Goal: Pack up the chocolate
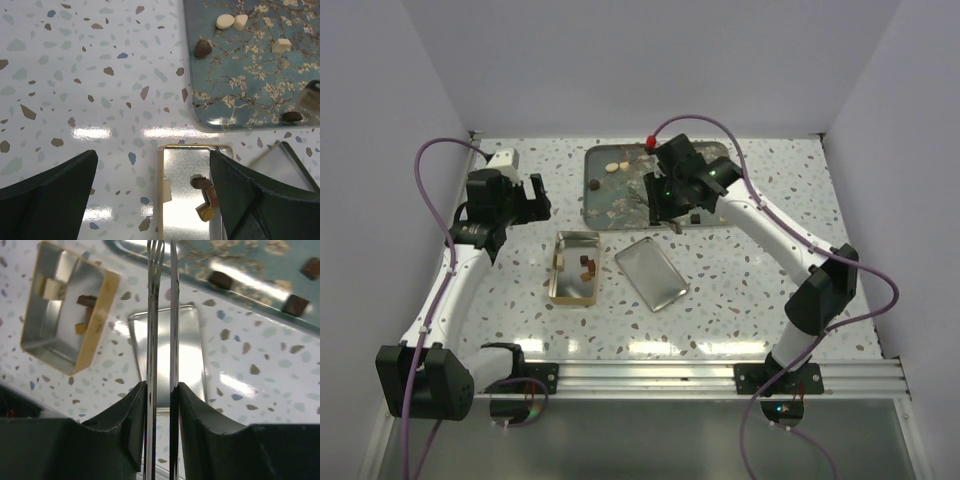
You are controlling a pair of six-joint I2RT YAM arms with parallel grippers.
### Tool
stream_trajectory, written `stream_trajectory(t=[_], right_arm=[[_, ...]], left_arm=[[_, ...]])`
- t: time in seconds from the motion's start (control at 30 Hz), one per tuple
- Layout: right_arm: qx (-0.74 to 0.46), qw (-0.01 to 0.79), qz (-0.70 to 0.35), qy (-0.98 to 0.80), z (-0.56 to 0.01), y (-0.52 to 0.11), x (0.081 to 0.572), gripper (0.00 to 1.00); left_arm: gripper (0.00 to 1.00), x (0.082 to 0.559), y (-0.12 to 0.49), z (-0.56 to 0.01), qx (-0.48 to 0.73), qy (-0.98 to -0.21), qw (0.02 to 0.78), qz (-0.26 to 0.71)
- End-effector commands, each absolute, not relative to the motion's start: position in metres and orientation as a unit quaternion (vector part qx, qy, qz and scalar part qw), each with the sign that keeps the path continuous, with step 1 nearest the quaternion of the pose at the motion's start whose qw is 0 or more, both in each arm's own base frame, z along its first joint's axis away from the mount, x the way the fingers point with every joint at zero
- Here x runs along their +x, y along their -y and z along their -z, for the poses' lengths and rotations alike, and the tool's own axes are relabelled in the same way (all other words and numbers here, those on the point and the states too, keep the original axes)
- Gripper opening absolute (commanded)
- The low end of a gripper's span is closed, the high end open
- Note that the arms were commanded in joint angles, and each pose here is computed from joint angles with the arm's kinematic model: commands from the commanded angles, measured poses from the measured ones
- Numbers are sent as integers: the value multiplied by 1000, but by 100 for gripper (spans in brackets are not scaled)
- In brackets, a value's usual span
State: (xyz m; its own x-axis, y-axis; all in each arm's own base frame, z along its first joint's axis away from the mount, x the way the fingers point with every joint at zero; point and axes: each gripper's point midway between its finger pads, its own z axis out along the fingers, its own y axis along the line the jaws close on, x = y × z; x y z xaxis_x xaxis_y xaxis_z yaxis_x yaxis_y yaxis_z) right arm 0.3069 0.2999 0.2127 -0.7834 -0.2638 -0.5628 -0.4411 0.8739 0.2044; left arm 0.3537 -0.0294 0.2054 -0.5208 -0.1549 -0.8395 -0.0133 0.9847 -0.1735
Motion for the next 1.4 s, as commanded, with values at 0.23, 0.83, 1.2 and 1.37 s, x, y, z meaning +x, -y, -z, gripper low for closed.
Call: stream_trajectory(t=[0.23, 0.83, 1.2, 1.37], right_arm=[[-46, 322, -52, -944, -215, -182, 345, 33], [15, 286, -2, -958, -161, -163, 356, 38], [40, 264, -31, -963, -133, -169, 361, 41], [43, 260, -36, -964, -128, -172, 366, 41]], left_arm=[[100, 359, 29, -221, -48, -854, 512, 77], [100, 358, 28, -222, -47, -854, 513, 75], [100, 356, 27, -222, -47, -853, 515, 71], [100, 355, 26, -223, -47, -853, 515, 69]])
